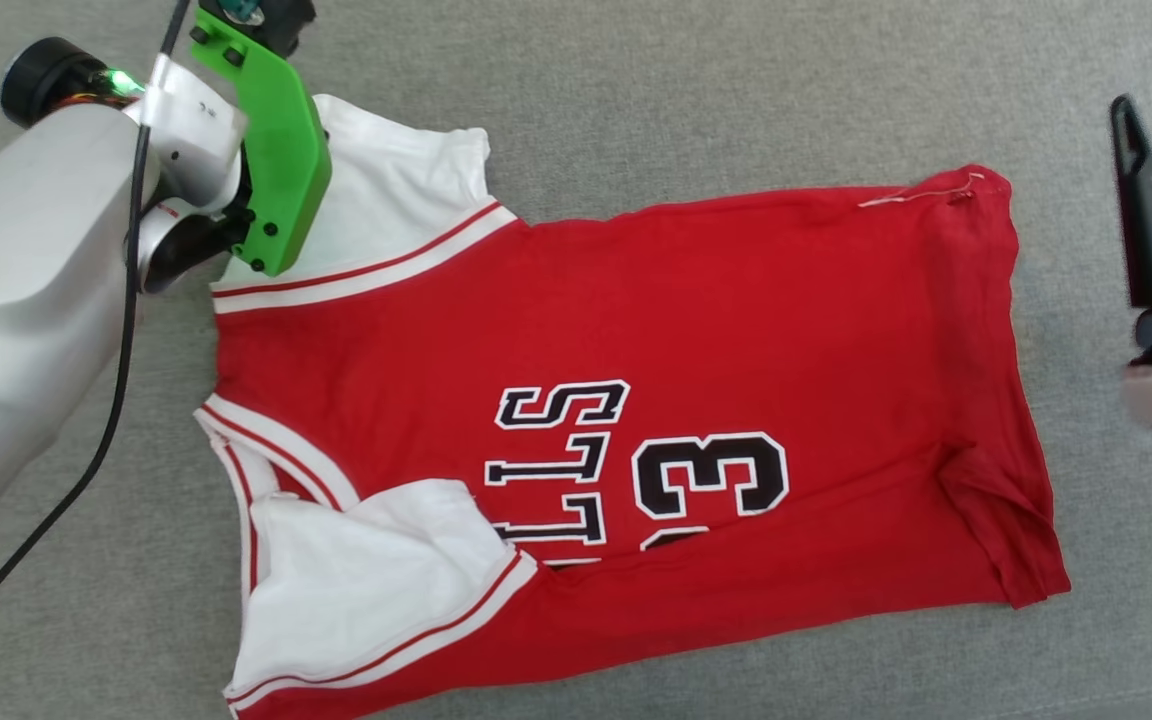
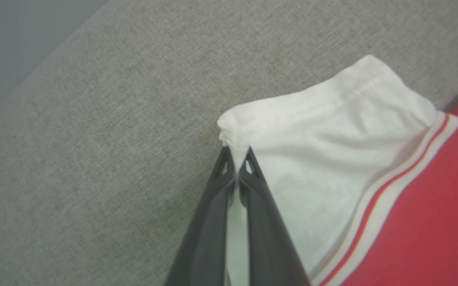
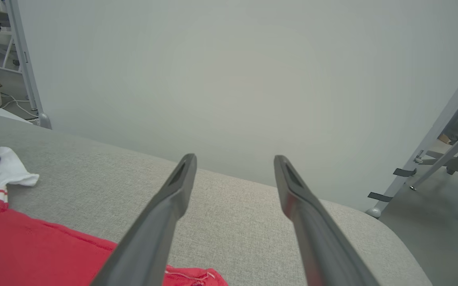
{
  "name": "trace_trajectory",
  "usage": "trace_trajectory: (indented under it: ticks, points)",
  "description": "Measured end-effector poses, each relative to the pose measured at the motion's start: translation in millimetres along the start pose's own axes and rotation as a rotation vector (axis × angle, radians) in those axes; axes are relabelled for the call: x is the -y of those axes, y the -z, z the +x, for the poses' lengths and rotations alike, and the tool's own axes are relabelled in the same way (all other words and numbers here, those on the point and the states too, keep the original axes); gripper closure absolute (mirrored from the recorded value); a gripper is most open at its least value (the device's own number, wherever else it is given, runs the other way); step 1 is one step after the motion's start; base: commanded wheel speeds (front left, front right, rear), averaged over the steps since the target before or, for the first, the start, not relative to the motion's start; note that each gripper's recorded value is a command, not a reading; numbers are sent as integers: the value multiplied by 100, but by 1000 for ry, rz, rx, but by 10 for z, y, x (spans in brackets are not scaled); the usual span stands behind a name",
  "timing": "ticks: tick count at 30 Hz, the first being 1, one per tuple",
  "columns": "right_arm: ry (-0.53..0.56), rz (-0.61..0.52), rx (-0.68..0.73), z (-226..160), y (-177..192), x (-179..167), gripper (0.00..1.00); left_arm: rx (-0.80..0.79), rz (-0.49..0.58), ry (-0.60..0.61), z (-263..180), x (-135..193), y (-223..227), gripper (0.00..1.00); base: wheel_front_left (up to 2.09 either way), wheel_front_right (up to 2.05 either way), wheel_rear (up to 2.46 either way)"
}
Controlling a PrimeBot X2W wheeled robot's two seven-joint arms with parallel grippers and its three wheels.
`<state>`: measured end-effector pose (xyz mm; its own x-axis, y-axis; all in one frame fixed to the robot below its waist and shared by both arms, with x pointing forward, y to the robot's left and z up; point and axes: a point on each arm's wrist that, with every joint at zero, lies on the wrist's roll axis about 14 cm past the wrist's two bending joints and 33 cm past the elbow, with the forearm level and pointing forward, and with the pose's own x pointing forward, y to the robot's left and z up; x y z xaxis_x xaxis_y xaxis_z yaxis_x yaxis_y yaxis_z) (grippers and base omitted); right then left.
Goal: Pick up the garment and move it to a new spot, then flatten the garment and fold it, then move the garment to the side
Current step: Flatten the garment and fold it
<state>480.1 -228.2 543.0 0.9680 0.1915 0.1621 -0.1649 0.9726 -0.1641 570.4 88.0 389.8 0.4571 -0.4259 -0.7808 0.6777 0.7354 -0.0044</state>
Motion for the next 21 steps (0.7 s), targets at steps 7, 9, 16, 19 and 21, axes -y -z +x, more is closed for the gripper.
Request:
trace_trajectory:
  ticks: [7, 9, 16, 19, 21]
  points:
    - [-128, -69, -226, 163, 18, 10, 0, 131, 43, -13, -357, 80, -201, 100, 0, 0, 0]
    - [-172, -64, -310, 191, 65, -28, 0, 154, 48, -19, -440, 88, -217, 100, 0, 0, 0]
    - [-299, -58, -726, 63, 526, -93, 0, 198, 87, -45, -643, 97, -235, 100, 0, 0, 0]
    - [-318, -43, -873, -7, 741, -86, 0, 202, 91, -45, -654, 98, -214, 100, 0, 0, 0]
    - [-320, -36, -966, -53, 912, -72, 0, 200, 93, -42, -628, 93, -192, 100, 0, 0, 0]
